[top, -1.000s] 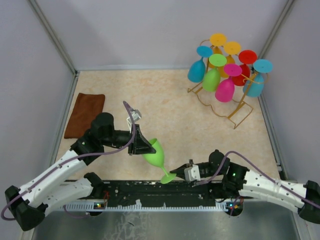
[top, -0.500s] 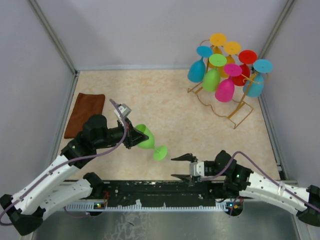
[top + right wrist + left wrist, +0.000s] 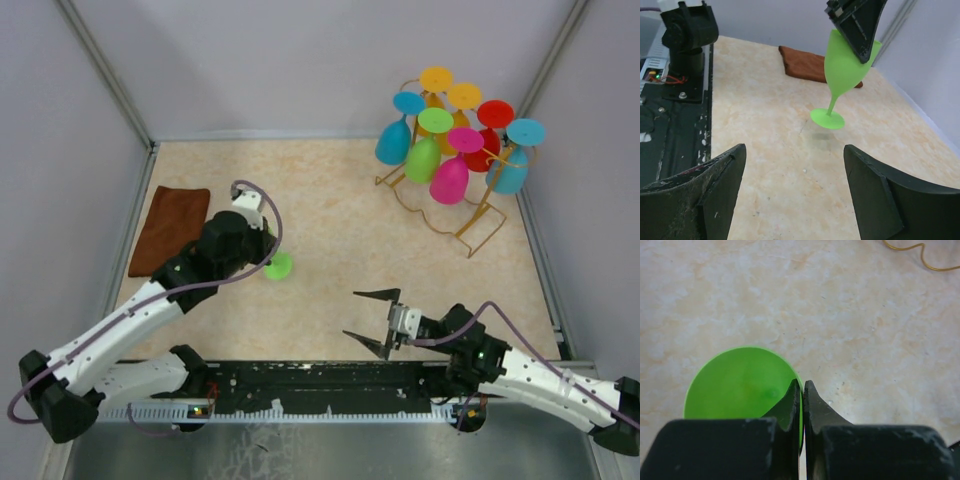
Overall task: Take the wine glass off the wine glass rack
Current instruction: Place the wine glass at the center of the board.
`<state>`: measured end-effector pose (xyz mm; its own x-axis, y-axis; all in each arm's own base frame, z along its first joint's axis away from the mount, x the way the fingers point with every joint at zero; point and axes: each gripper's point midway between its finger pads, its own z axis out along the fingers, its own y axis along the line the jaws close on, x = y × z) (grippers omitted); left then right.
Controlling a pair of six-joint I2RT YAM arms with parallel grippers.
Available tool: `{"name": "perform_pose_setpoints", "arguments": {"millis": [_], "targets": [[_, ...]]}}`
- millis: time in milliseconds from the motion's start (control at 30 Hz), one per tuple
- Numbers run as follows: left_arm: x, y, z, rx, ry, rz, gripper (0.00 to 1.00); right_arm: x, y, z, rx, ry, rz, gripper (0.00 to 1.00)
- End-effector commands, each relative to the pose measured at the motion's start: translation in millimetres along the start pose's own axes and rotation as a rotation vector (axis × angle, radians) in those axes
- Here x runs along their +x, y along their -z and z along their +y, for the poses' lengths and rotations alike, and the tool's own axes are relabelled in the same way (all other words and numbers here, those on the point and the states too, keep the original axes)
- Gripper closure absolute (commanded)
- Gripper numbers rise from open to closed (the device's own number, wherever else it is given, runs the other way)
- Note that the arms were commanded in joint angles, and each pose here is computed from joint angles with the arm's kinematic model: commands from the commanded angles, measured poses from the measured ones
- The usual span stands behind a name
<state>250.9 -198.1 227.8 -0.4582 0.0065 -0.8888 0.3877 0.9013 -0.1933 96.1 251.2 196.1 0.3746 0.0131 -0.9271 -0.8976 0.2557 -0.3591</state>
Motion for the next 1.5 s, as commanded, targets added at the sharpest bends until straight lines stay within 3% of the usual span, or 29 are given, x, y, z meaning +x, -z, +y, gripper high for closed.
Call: {"name": "perform_pose_setpoints", "arguments": {"millis": [0, 267, 533, 933, 1167, 1467], "targets": [[-35.8, -23.5, 13.9, -0.131, -0.079, -0.069, 1.0, -26.7, 0.1, -27.6, 0.14, -0.017, -0.089, 0.21], [-30.8, -90.5, 34.7, -0.24, -0.116, 0.015, 1.0, -42.5, 1.8, -47.0, 0.243, -0.089, -0.138, 0.21], [-38.7, -131.7, 91.1, -0.32, 0.006, -0.009, 1.0, -36.0, 5.9, -59.9, 0.327, -0.144, -0.098, 0.19], [-19.0, -136.9, 86.5, -0.258, 0.007, 0.103, 1.0, -34.6, 6.3, -60.7, 0.328, -0.149, -0.076, 0.18], [-30.0, -125.8, 85.7, -0.252, -0.045, 0.105, 1.0, -36.9, 5.2, -60.1, 0.324, -0.157, -0.087, 0.18], [-11.0, -129.6, 82.4, -0.223, -0.039, 0.163, 0.99, -34.7, 4.3, -57.2, 0.306, -0.169, -0.059, 0.19]]}}
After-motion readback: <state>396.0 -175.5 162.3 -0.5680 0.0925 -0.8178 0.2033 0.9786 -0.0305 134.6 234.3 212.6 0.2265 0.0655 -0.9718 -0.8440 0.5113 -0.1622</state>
